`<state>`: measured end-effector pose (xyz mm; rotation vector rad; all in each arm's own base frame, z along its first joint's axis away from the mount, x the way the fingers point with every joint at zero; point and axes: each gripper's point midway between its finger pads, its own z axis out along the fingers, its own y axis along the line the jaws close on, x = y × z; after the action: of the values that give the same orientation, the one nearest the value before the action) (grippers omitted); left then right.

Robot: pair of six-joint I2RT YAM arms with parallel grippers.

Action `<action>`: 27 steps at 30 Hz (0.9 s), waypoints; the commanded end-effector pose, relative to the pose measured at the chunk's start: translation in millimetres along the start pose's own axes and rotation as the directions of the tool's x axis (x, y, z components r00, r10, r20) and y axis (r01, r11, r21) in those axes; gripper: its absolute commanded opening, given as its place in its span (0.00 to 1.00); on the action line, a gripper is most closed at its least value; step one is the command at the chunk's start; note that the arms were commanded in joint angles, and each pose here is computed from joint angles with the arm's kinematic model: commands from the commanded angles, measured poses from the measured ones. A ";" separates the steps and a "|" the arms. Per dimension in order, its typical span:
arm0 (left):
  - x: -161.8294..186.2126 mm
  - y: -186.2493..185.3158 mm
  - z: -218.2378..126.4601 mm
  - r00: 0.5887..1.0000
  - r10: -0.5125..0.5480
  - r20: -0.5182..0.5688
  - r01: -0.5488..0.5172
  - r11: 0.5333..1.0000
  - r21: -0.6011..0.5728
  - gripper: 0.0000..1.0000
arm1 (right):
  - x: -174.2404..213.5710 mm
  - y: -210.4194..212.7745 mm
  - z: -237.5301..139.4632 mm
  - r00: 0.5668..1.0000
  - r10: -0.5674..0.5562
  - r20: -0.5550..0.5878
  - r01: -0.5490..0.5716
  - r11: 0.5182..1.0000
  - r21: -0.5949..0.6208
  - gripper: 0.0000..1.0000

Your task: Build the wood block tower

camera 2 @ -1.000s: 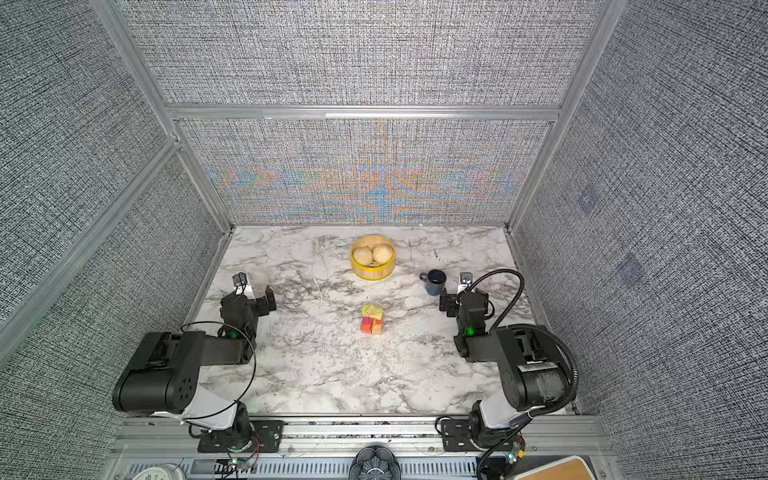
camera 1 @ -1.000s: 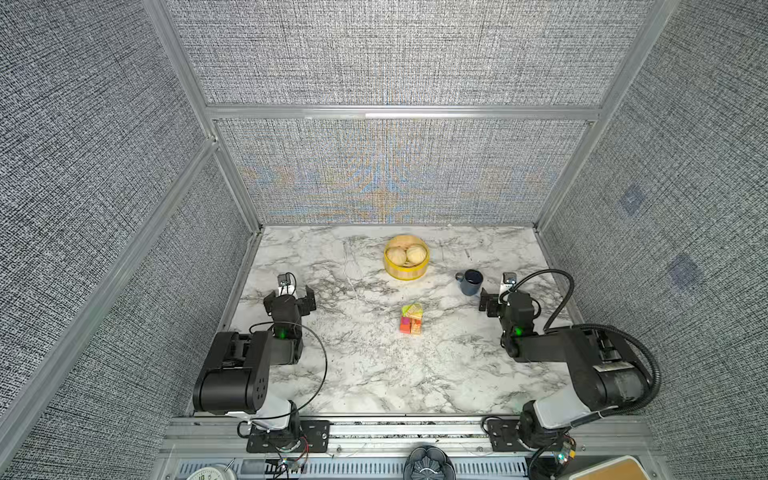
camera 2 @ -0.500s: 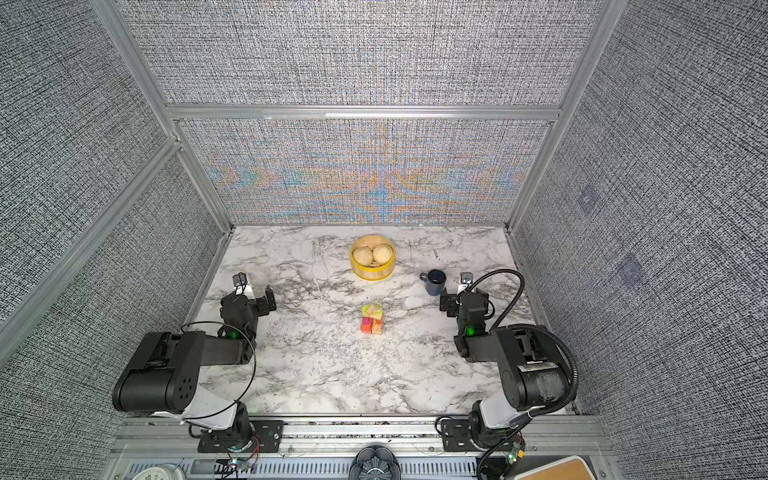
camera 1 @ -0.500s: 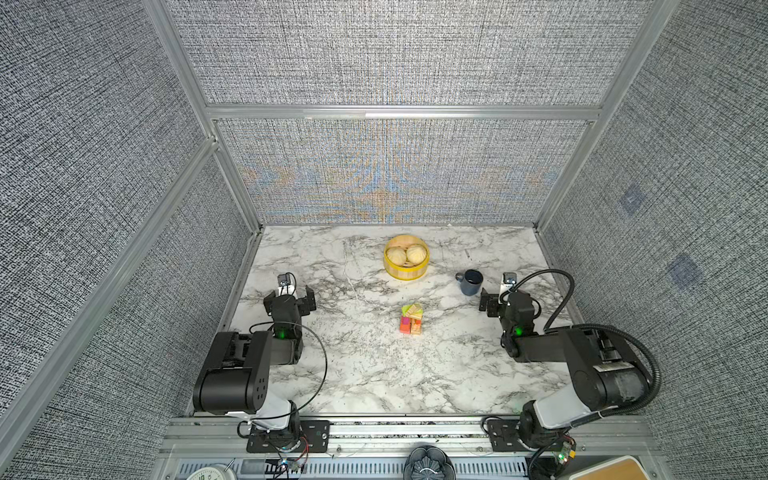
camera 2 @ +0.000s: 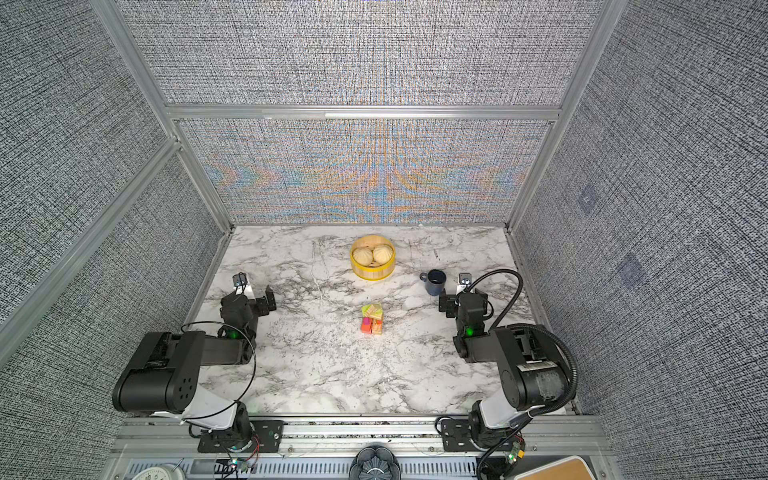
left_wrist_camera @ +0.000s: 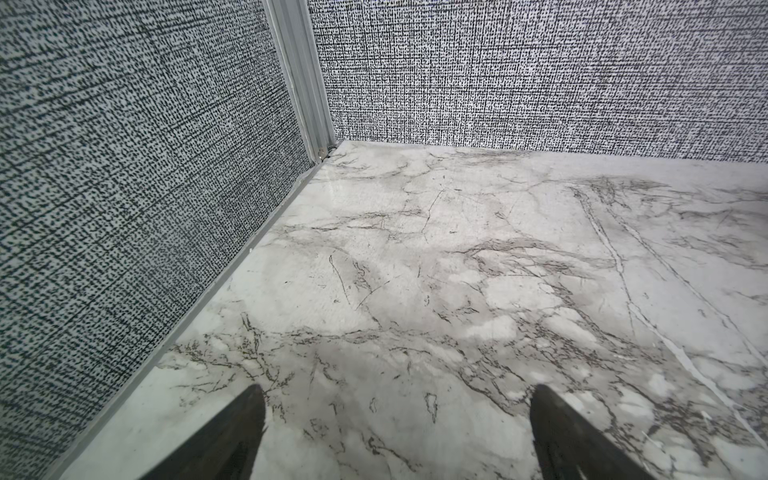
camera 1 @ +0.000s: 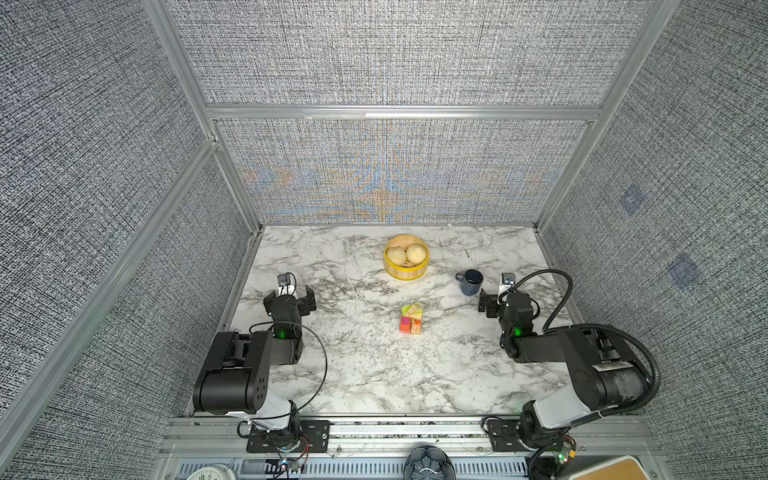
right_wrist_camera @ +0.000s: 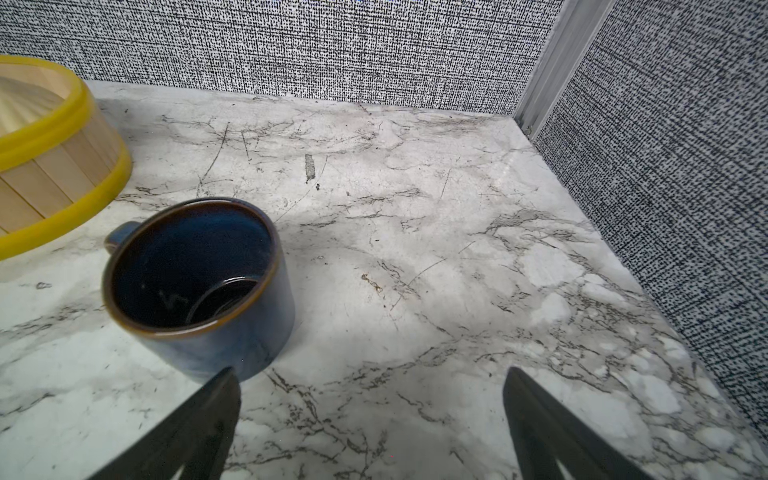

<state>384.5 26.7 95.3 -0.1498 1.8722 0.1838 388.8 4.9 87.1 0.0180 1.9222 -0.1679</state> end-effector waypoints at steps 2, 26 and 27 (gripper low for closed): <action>-7.7 1.6 0.1 1.000 -0.001 0.030 0.002 1.000 -0.008 0.99 | -6.3 -3.1 -0.9 1.000 0.000 0.028 -0.001 1.000 0.018 0.99; -6.4 -17.0 1.4 1.000 0.020 0.010 -0.021 0.991 0.133 0.99 | -5.4 -8.1 2.3 1.000 0.020 0.009 -0.021 0.999 0.044 0.99; -6.4 -17.0 1.2 1.000 0.020 0.011 -0.021 0.991 0.133 0.99 | -5.6 -7.5 4.5 1.000 0.028 0.003 -0.028 0.999 0.028 0.99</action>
<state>390.7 12.2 101.0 -0.0478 1.8669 0.0837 392.1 -2.1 93.9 0.0536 1.8988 -0.1950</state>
